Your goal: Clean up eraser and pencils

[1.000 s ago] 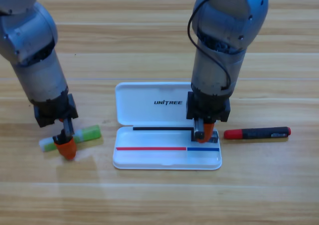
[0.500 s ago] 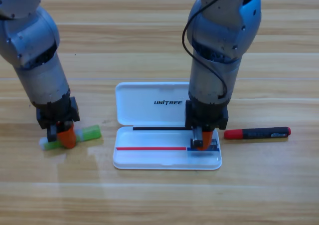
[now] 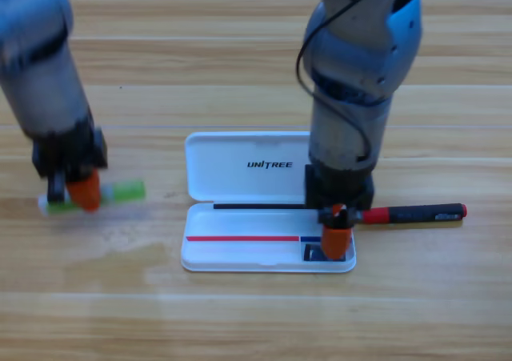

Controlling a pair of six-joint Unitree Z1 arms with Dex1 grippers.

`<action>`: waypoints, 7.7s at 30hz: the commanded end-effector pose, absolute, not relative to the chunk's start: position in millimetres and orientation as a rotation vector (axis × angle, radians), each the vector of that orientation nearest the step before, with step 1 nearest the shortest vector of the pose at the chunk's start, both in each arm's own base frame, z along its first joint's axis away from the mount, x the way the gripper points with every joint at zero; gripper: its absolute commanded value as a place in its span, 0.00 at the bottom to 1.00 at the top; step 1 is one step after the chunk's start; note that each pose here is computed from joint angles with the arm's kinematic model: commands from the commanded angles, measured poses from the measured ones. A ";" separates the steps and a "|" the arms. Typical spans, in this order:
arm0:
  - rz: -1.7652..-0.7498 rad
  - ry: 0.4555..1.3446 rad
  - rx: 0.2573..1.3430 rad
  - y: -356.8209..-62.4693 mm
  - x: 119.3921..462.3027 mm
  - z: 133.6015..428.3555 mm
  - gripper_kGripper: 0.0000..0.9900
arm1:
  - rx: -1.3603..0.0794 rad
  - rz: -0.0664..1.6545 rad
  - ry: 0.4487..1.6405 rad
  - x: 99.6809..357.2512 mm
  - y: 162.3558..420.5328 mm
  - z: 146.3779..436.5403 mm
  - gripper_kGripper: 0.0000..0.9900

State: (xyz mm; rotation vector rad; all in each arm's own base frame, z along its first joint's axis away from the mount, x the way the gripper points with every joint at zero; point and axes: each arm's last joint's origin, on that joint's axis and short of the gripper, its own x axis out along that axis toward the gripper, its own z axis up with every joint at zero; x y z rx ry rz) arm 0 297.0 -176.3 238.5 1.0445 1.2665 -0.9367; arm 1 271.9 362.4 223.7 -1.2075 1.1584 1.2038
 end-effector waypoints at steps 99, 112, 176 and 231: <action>-1.146 1.155 1.217 -335.4 256.7 241.9 1.00 | -1.306 1.270 1.095 290.7 316.4 253.7 0.00; -0.980 1.085 1.108 -206.9 251.9 356.5 1.00 | -1.340 1.310 1.053 293.6 379.4 223.0 0.00; -1.073 0.888 0.481 -169.8 406.8 212.6 0.00 | -0.545 1.437 0.638 136.4 230.0 399.1 1.00; -1.384 1.109 0.588 -253.9 329.7 171.3 0.00 | -0.575 1.452 0.728 150.7 251.5 373.1 1.00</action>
